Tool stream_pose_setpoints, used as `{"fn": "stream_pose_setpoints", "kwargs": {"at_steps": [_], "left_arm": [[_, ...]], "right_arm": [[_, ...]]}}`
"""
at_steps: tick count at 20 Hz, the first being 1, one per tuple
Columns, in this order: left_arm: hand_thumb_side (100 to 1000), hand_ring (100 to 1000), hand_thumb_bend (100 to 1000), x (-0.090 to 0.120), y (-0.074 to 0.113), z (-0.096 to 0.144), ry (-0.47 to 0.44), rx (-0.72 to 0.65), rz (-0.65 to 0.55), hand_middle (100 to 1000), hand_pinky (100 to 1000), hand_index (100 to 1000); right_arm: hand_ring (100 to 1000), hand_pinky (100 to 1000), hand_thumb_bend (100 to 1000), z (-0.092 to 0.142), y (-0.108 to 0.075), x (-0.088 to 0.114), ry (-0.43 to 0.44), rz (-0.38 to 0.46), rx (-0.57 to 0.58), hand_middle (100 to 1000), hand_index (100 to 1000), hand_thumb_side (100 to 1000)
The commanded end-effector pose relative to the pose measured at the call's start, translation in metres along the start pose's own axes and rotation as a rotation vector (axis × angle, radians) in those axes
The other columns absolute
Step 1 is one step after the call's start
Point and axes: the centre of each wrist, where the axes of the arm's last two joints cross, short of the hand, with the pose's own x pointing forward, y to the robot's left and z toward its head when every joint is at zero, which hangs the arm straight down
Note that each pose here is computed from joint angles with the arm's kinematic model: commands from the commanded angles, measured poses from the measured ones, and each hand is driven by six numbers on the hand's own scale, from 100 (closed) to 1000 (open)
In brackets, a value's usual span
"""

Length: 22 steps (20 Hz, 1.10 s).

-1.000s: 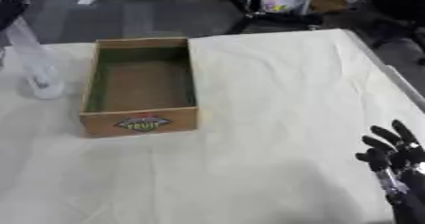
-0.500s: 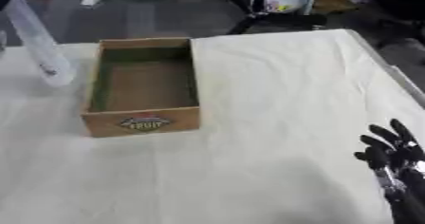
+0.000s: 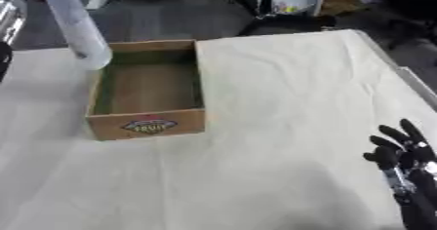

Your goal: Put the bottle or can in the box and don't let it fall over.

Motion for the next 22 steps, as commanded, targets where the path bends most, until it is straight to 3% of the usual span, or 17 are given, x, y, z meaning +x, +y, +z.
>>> {"fn": "stream_pose_setpoints", "kwargs": {"at_steps": [1,7,9,11,12,13,14,18,22], "left_arm": [[357,596,100,0.01,-0.015,-0.004,-0.029,-0.083,0.005,425,430,534],[238,672,100,-0.039,-0.057,0.022,0.111,-0.255,0.007,479,517,589],[275,749,100,-0.05,-0.066,0.032,0.127,-0.328,-0.013,553,580,658],[366,786,100,-0.056,-0.067,0.039,0.12,-0.376,-0.041,600,603,695],[561,855,304,-0.057,-0.066,0.042,0.111,-0.386,-0.054,703,652,782],[570,876,355,-0.056,-0.062,0.046,0.103,-0.387,-0.069,735,666,796],[659,921,491,-0.054,-0.057,0.049,0.09,-0.375,-0.083,788,699,843],[737,991,627,-0.041,-0.027,0.067,0.06,-0.287,-0.153,889,748,915],[757,1000,595,-0.032,0.004,0.096,0.095,-0.263,-0.268,919,758,924]], "right_arm": [[836,699,457,-0.002,-0.004,0.005,-0.012,0.019,0.012,841,1000,483],[836,700,453,-0.003,-0.001,0.004,-0.015,0.012,0.016,841,1000,485],[836,700,454,-0.003,-0.001,0.005,-0.016,0.012,0.014,841,1000,484],[836,700,454,-0.003,-0.002,0.004,-0.014,0.013,0.012,841,1000,484],[836,700,455,-0.002,-0.002,0.004,-0.013,0.014,0.01,841,1000,488],[836,700,453,-0.002,-0.002,0.004,-0.012,0.016,0.008,841,1000,487],[836,700,453,-0.001,-0.003,0.004,-0.01,0.017,0.004,841,1000,485],[836,700,453,0.001,-0.006,0.003,-0.004,0.027,-0.01,841,1000,485],[836,700,452,0.003,-0.008,0.003,0.001,0.037,-0.02,841,1000,485]]}}
